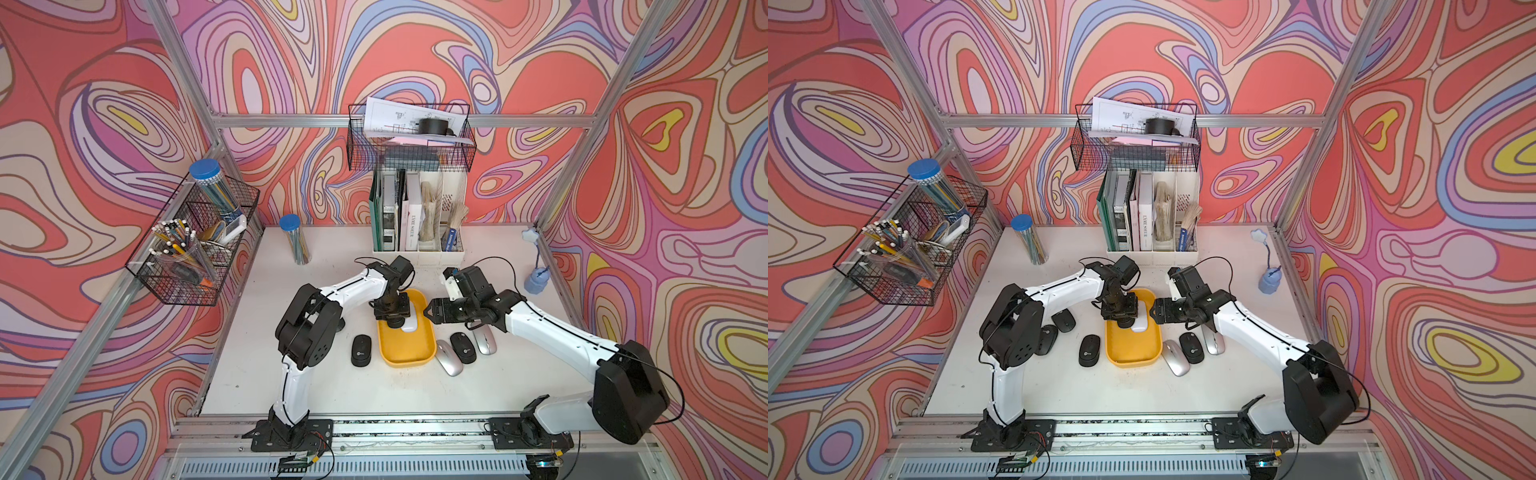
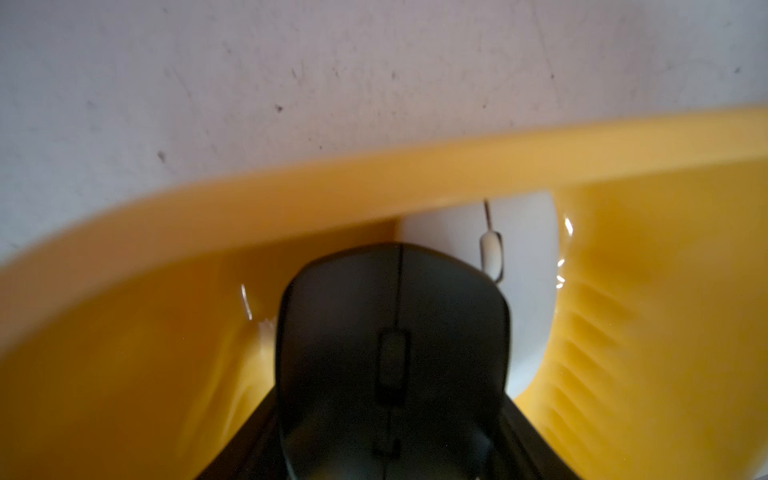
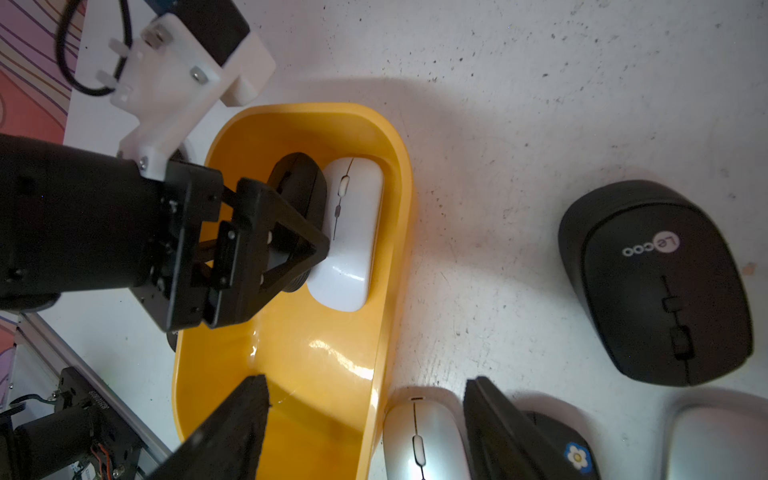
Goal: Put the mouse in the storage box
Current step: Place the mouse in the storage box.
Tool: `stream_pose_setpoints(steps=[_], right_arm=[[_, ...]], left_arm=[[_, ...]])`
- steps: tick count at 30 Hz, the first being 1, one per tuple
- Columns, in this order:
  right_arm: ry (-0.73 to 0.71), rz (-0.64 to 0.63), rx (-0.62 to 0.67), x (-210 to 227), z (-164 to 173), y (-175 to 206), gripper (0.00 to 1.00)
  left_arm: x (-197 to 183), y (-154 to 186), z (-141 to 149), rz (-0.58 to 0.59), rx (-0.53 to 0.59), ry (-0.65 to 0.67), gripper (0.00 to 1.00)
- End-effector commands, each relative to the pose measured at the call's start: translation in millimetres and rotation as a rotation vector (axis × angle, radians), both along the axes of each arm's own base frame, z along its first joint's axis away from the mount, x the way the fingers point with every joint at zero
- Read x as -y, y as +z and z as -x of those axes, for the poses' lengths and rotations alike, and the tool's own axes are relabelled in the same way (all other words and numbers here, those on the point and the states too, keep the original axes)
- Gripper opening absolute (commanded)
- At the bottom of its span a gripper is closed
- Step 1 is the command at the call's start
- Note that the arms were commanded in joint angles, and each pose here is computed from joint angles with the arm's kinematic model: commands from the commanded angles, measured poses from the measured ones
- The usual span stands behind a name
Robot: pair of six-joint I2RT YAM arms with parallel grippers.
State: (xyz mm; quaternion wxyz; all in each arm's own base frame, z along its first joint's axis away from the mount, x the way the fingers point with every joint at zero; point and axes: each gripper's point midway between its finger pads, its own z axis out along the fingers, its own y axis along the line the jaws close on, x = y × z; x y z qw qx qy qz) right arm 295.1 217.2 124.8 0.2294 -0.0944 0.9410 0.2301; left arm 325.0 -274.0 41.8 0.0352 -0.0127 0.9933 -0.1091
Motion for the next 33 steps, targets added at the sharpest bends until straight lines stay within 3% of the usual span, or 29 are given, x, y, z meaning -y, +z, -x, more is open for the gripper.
stream_pose_setpoints(steps=[1,12,21,33], right_arm=[[0.002,-0.009,-0.005,0.6,1.4,-3.3,0.76],[0.005,-0.012,-0.01,-1.0,0.7,-4.7,0.76],[0.008,-0.022,-0.012,-2.6,0.9,-5.8,0.76],[0.08,-0.155,-0.095,-29.7,10.0,-12.3,0.75]], left_arm=[[11.0,-8.6,4.4,0.024,-0.011,-0.014,0.47],[21.9,-6.8,7.5,0.067,-0.01,-0.024,0.46],[-10.2,3.8,4.8,-0.083,0.046,0.019,0.46],[-12.3,-6.7,7.1,-0.099,0.016,0.064,0.51]])
